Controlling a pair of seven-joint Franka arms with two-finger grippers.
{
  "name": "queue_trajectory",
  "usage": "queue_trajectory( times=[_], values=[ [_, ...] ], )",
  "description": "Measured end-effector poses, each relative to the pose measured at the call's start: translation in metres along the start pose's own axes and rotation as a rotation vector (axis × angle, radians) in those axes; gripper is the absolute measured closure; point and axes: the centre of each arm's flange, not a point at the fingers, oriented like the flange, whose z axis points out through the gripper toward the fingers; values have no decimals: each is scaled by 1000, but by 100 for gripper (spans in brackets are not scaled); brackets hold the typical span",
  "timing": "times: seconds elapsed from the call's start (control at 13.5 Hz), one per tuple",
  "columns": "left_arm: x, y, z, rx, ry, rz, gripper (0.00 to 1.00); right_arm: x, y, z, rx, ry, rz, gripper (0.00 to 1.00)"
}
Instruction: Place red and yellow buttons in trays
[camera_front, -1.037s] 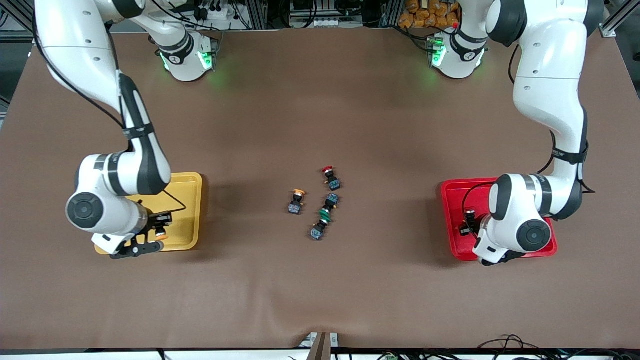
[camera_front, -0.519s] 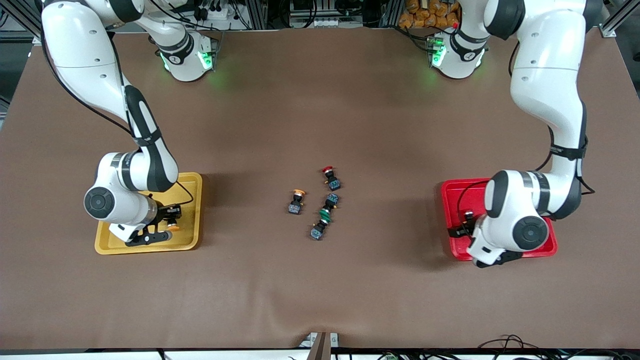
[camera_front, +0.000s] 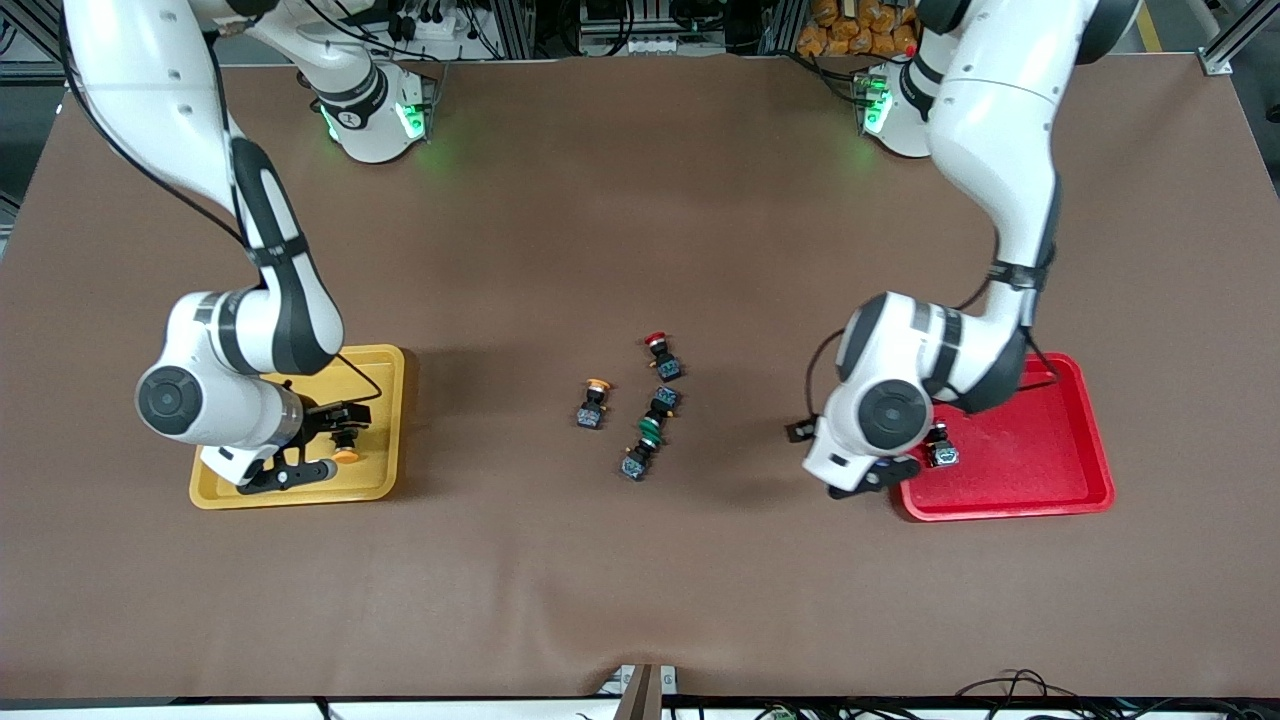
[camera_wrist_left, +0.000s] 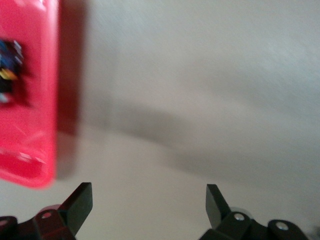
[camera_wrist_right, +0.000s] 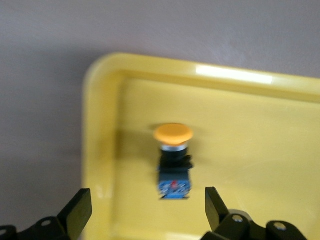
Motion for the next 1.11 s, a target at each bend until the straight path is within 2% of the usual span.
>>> queue_trajectory(
  times=[0.15,0.37,0.67,0.89,1.11],
  values=[
    [-18,19,1,-31,-31,-67,0,1,-42,-18,2,18,49,0],
    [-41,43,1,-72,-75,-140,0,-2,-141,-18,3,34,181,0],
    [-69,78,-4,-164,-88,-175,0,-15,-257,-12,74,113,380,0],
    [-90,101,0,-207,-101,-174,0,-20,-304,18,128,160,465,0],
    [-103,114,13,-205,-112,-161,0,-20,-333,68,161,208,488,0]
  ],
)
